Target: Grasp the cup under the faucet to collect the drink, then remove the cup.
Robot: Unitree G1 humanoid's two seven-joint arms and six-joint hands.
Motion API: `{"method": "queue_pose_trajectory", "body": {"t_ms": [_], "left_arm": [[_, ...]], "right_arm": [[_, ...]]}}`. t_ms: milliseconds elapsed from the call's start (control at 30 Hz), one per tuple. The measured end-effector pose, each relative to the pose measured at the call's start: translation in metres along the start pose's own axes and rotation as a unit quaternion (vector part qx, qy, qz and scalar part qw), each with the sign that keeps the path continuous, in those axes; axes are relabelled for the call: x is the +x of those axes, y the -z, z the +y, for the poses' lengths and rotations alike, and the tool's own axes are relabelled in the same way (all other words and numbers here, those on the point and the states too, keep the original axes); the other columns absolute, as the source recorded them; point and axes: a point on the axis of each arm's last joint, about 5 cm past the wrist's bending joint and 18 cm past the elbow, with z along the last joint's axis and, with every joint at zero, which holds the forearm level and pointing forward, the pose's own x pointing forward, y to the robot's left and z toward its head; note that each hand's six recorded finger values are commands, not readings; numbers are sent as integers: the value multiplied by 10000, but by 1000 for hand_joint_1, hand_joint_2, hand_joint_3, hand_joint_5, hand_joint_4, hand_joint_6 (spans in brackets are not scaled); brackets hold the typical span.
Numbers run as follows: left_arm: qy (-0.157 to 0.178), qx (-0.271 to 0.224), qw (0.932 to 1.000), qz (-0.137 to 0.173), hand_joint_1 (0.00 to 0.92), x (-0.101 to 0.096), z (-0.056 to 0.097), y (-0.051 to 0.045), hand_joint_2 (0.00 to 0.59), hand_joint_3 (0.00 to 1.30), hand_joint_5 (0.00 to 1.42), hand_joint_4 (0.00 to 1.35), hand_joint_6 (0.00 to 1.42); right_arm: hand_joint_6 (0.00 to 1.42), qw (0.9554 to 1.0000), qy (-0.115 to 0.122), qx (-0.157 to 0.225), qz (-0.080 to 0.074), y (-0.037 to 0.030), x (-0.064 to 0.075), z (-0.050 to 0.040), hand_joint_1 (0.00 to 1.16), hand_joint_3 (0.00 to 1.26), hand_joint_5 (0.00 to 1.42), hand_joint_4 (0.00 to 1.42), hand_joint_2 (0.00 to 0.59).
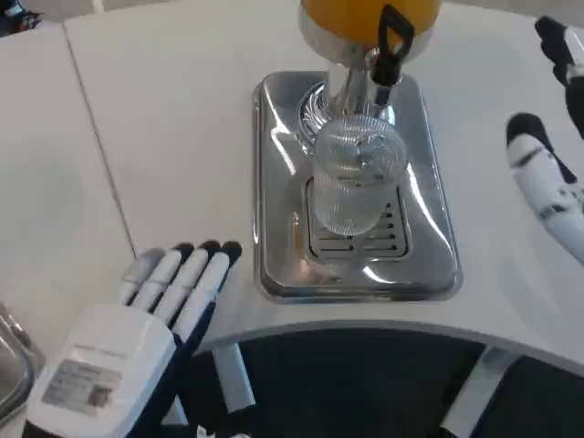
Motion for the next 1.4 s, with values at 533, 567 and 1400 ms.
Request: {"method": "queue_pose_trajectory", "body": {"t_ms": [533, 567, 1400], "left_arm": [[56, -84, 9999, 65, 103, -27, -21, -29, 48, 0, 42, 0, 60], [54, -88, 9999, 70, 103, -26, -22, -30, 48, 0, 42, 0, 60], [111, -94, 9998, 157, 89, -44, -32, -11, 52, 0, 48, 0, 60]], "right_arm": [[0, 9970, -374, 457, -504, -49, 228, 99, 346, 0, 0, 0, 586], [0, 9962, -375, 538, -579, -63, 238, 106, 353, 0, 0, 0, 586], [0, 9932, -207, 604, -969, 15, 514, 221, 349, 0, 0, 0, 577]]}}
